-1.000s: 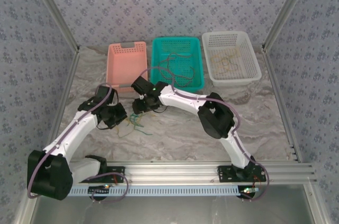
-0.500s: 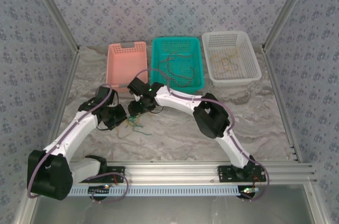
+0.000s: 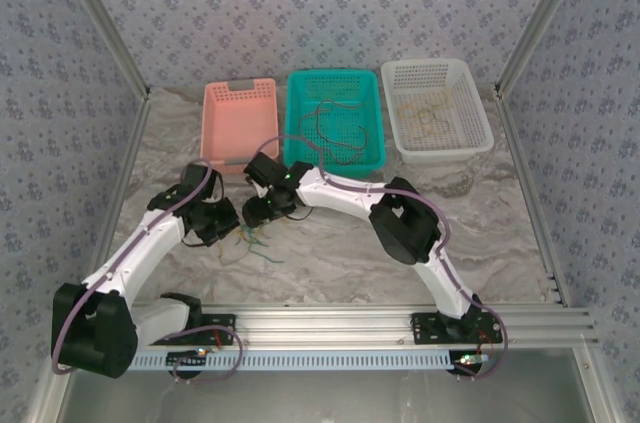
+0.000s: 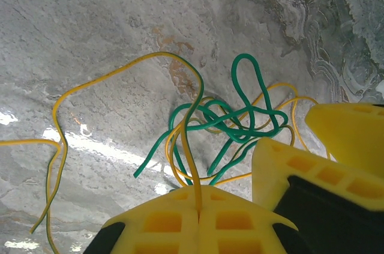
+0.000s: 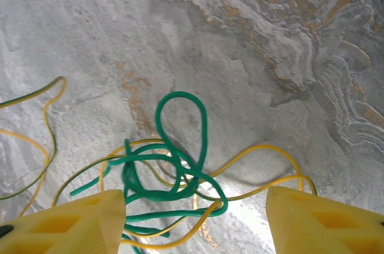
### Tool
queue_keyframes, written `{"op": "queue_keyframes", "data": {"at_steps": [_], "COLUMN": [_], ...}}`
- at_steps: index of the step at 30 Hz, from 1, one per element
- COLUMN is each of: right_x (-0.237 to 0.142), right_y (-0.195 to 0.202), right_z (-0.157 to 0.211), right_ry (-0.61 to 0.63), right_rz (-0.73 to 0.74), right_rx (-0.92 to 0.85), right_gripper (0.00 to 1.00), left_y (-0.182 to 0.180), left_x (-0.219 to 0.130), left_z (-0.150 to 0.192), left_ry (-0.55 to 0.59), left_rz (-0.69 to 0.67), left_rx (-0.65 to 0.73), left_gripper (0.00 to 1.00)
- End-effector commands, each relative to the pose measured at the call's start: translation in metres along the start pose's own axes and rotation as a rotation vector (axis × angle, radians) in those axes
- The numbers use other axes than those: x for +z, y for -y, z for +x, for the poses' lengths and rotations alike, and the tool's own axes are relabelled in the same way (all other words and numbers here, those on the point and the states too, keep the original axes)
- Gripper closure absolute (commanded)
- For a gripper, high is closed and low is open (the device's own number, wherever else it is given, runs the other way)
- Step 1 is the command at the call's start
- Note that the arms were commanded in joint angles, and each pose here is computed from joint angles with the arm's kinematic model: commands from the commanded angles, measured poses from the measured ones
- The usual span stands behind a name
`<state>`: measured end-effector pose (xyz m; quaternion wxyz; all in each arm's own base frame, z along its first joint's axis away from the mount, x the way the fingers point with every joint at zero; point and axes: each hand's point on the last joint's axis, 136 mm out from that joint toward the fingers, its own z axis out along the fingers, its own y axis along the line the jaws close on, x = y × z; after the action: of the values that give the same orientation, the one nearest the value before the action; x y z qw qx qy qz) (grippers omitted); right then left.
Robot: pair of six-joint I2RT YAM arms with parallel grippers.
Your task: Untangle the cables
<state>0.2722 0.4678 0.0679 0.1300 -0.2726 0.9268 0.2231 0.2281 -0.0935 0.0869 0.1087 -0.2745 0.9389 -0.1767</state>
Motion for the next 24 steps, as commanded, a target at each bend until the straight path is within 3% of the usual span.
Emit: {"op": "queue_keyframes", "data": {"at_steps": [1,5,16,24], "right_x": [-0.021,-0.029,0.003,0.030], "right_y": [-0.014,-0.017,-0.029,-0.008], "right_z": [-0.010,-0.013,-0.003,0.008], "right_ry": [0.050,0.053,-0.049,-0.128], "right_rz": [-0.027,-0.030,-0.091,-0.009], "right_rx": [-0.043,-0.071,-0.241,-0.217], "right_gripper": [0.34,0.31,0.34,0.38], "left_y": [-0.006,-0.007,-0.008,-0.008], "left_x": [-0.003,-0.004,-0.005,-0.010], "left_z": [0.002,0.002,0.002,0.000], "left_ry": [-0.003,-0.002,-0.002,0.004], "left_rz": [-0.017,-0.020,-0.032,-0.040], "left_rx": [0.008,0.013,0.032,0.037], "left_gripper": [1.00,1.00,1.00,1.00]}}
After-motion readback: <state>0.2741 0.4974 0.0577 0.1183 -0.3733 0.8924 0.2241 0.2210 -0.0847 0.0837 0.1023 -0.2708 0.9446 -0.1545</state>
